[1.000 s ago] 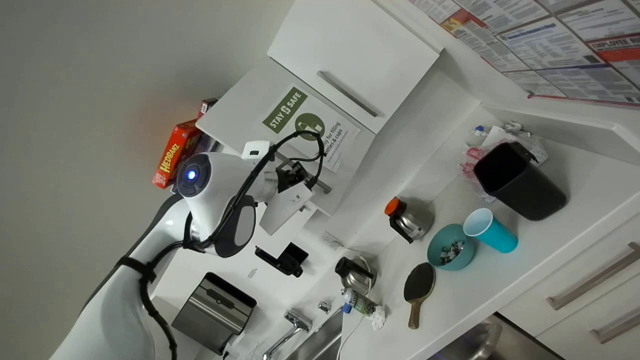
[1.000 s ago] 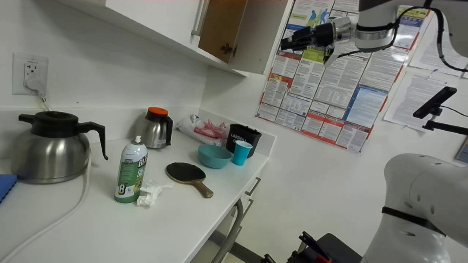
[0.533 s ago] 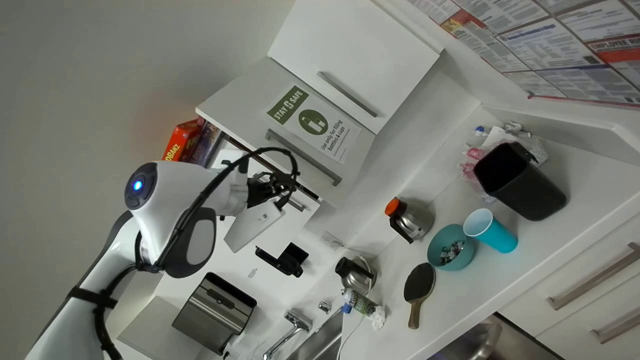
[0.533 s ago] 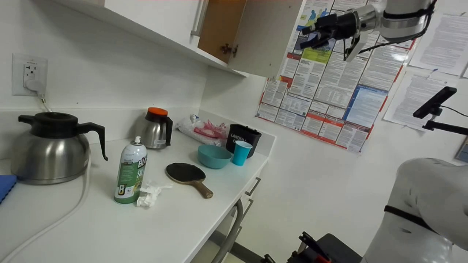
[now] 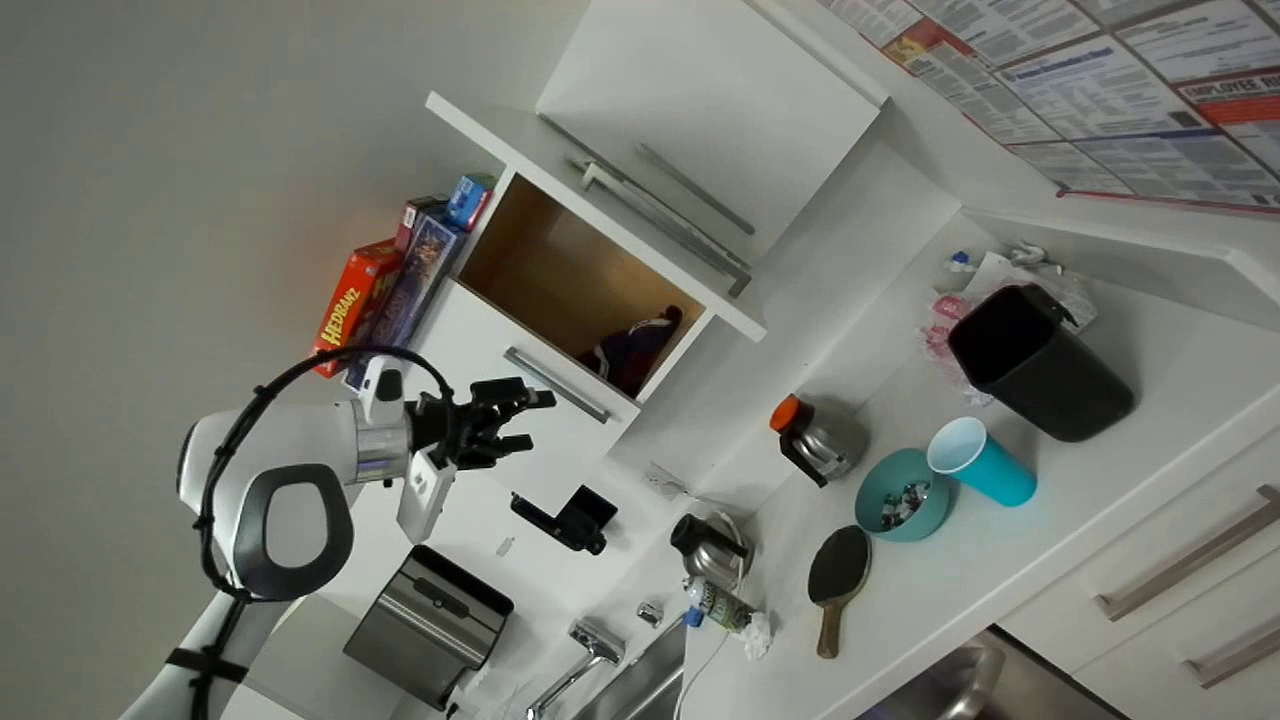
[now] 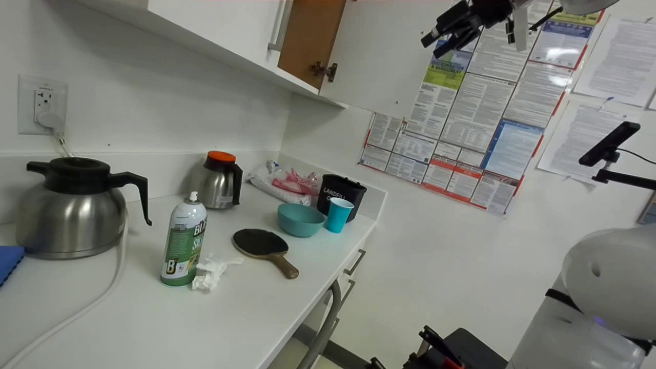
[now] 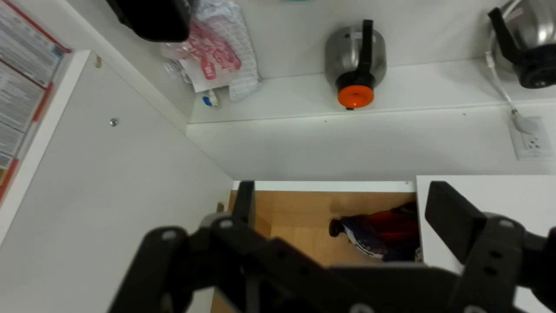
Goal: Open the top right cabinet door
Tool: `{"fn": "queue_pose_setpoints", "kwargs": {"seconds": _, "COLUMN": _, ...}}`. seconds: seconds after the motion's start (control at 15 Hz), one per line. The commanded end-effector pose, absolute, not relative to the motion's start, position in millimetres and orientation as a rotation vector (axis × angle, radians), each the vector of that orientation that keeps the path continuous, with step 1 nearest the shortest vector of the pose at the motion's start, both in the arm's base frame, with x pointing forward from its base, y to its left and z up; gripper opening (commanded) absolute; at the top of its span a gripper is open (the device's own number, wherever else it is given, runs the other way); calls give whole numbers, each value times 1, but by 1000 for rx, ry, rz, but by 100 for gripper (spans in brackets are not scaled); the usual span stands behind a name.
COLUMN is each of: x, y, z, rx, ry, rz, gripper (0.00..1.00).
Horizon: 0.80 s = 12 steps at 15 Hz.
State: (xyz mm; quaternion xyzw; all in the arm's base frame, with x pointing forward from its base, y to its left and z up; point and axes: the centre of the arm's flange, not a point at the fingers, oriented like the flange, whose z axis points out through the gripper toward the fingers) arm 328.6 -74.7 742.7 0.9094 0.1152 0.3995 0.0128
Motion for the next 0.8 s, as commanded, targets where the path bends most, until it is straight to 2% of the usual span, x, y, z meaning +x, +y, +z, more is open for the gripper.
{"fn": "queue_pose_setpoints", "kwargs": {"seconds": 0.0, "x": 323, "y": -52, "z": 733, "rx": 2737, "ry": 243, "rz": 1060, "gripper": 100}}
{"fn": "queue_pose_setpoints", "kwargs": {"seconds": 0.4, "x": 328, "y": -34, "z": 716, "rx": 2678, "ry": 178, "rz": 850, "gripper": 100}}
{"fn": "queue_pose_setpoints", "kwargs": {"seconds": 0.73, "x": 330, "y": -37, "z": 716, "rx": 2682, "ry": 206, "rz": 877, "gripper": 100}}
